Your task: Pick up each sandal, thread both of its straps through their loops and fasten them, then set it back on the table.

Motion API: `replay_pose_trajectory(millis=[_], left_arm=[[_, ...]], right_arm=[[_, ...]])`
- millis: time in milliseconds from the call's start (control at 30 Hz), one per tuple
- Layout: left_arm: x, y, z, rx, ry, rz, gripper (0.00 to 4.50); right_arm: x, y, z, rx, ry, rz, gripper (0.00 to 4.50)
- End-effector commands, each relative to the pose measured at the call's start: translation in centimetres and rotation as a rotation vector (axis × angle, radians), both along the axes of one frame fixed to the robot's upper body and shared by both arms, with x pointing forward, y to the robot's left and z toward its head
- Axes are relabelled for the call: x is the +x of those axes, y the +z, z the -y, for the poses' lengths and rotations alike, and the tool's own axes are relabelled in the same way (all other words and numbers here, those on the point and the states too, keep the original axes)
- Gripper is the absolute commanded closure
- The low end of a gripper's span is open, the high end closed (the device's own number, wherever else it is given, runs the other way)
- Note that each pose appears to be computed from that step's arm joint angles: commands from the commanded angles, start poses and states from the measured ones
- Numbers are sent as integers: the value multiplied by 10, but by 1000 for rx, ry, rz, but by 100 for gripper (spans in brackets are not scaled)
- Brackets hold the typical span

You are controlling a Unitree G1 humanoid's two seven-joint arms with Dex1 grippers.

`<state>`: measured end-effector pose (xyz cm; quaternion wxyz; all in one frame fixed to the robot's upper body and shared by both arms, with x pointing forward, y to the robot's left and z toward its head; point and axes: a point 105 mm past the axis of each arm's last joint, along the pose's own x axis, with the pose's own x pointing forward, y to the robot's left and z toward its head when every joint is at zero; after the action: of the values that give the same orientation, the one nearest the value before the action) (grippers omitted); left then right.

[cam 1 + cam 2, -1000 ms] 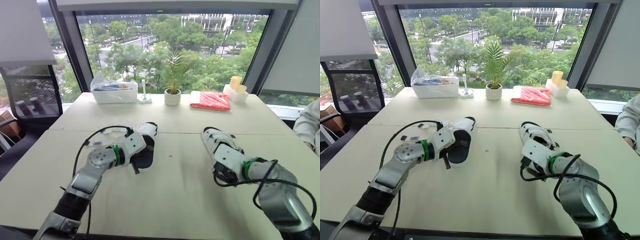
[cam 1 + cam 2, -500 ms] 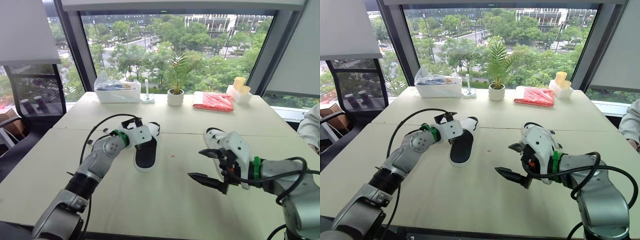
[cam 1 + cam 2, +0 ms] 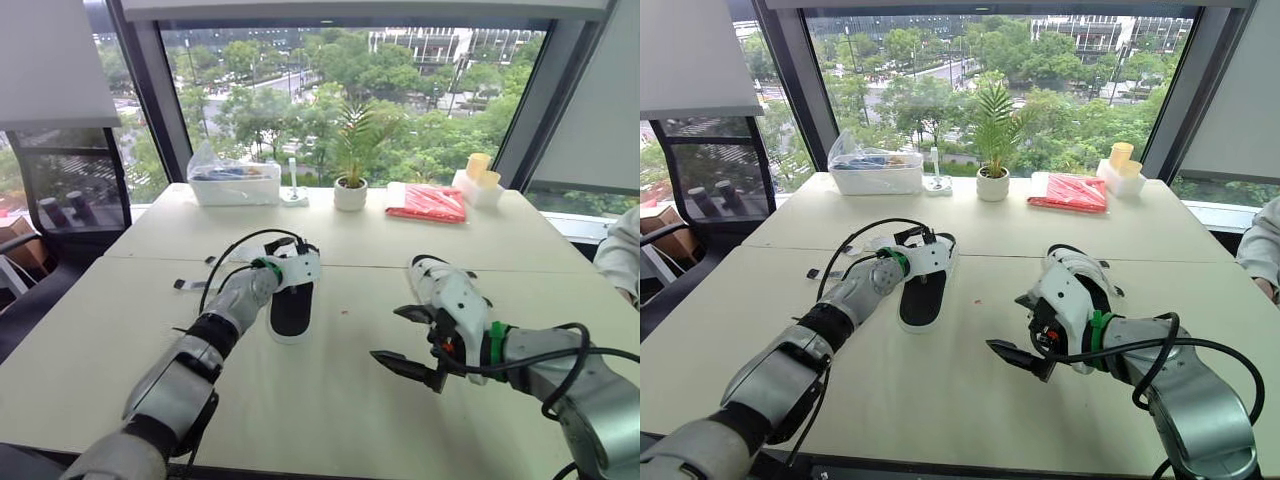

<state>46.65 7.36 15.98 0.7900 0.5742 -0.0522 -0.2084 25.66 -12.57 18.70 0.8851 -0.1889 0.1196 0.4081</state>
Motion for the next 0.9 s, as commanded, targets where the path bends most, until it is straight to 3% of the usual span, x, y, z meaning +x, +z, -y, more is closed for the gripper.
replay_pose_trajectory(millis=[33,267,400,533,633,733,900], left_arm=[[3,6,8,6,-11,37,87],[3,3,10,11,-19,46,442],[3,15,9,-11,-37,98,442],[-11,49,30,-100,-219,188,442],[-46,72,59,-120,-524,250,442],[-86,79,74,-61,-811,301,442],[-136,54,74,141,-1189,266,442]], right_arm=[[-1,5,-1,-7,2,38,0],[-1,2,3,-13,-30,44,0],[-1,3,5,-10,-42,50,0],[4,10,13,-2,-79,78,0],[11,23,27,11,-128,113,0],[16,34,41,24,-171,140,0],[25,51,67,43,-257,189,0]])
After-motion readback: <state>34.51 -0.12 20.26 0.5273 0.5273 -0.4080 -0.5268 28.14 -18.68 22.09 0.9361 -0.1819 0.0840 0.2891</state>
